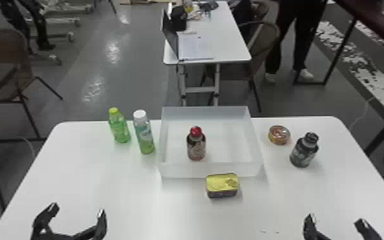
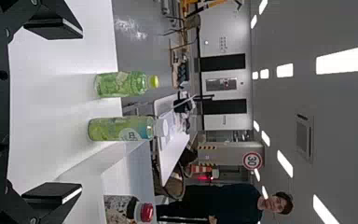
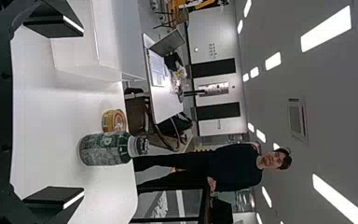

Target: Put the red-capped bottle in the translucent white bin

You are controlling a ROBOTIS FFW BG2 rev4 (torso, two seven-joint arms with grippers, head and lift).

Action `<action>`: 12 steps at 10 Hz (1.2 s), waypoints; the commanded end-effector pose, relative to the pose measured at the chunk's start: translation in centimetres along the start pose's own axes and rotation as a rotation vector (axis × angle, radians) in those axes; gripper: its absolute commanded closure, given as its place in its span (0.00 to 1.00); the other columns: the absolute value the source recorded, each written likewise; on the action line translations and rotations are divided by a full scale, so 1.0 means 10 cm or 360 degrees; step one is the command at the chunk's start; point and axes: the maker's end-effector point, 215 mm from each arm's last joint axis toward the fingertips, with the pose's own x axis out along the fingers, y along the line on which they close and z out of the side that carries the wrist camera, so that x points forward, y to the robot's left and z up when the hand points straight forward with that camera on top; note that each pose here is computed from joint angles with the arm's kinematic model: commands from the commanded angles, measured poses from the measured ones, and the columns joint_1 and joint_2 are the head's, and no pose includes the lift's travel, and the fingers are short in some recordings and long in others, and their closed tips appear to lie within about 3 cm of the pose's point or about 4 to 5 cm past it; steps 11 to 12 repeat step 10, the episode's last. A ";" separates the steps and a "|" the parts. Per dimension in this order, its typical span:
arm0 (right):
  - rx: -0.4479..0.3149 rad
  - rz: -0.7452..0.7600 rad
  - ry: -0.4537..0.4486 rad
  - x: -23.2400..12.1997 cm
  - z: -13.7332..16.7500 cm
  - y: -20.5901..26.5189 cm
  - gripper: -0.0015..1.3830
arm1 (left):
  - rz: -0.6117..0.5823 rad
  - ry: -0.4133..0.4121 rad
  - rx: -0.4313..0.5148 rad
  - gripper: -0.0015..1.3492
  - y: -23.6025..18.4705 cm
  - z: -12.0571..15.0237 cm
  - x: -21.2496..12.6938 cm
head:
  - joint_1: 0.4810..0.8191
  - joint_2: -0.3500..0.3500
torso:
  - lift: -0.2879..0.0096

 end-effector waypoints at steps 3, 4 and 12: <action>0.0001 -0.0001 0.0001 0.00 -0.01 0.00 0.07 | 0.0028 0.0004 -0.0091 0.11 -0.12 -0.06 0.00 | 0.63 0.55 | 0.88; 0.0004 -0.0003 0.0004 0.00 -0.01 0.00 0.07 | 0.0054 0.0007 -0.0113 0.11 -0.12 -0.07 -0.01 | 0.63 0.54 | 0.88; 0.0002 0.0000 0.0002 0.01 -0.01 0.01 0.07 | 0.0066 0.0017 -0.0148 0.11 -0.13 -0.11 -0.01 | 0.63 0.53 | 0.88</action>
